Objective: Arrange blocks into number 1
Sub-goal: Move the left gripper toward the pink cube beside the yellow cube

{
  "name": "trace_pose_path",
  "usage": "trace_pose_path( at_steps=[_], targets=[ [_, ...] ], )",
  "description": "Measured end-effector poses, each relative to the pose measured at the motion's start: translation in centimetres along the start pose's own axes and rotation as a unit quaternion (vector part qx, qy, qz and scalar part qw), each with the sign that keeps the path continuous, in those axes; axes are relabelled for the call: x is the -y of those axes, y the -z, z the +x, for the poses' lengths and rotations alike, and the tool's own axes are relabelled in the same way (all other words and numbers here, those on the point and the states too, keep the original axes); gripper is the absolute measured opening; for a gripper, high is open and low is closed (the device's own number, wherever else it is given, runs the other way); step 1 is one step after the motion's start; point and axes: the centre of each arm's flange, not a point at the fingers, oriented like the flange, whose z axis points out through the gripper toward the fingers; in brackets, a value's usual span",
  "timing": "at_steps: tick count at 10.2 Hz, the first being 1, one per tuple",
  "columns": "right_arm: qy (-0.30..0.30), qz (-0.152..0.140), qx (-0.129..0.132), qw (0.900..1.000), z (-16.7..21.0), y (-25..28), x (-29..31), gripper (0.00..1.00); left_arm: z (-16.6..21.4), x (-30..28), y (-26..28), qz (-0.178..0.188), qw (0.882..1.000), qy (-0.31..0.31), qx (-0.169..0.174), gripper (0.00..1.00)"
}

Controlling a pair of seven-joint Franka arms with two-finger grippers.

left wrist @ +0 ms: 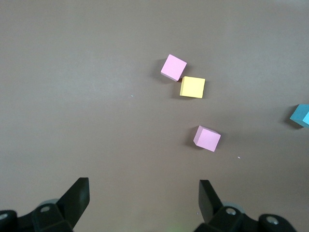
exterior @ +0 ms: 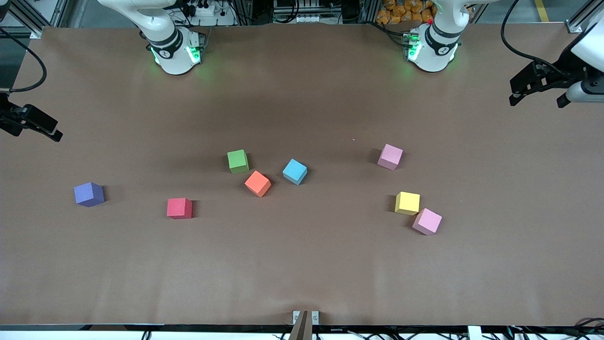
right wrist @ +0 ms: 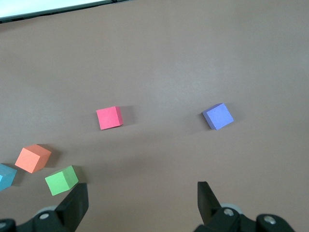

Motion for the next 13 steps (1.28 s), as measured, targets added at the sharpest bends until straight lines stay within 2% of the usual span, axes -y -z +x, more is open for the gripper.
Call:
trace_pose_path(
  at_steps=[4, 7, 11, 13],
  targets=[
    [0.000, 0.000, 0.000, 1.000, 0.0, 0.0, 0.0, 1.00, 0.0, 0.1, -0.2, 0.000, 1.000, 0.005, 0.004, 1.00],
    [-0.011, 0.001, 0.001, 1.000, -0.1, 0.0, 1.1, 1.00, 0.7, 0.2, -2.0, 0.000, 1.000, 0.011, 0.024, 1.00],
    [-0.010, -0.004, 0.001, 1.000, -0.3, -0.1, 2.1, 1.00, 5.1, -0.4, -11.0, -0.017, 0.995, 0.046, 0.091, 1.00],
    [-0.010, -0.004, 0.002, 1.000, -0.3, -0.2, 2.1, 1.00, 7.8, -2.9, -16.6, -0.018, 0.991, 0.079, 0.104, 1.00]
  ],
)
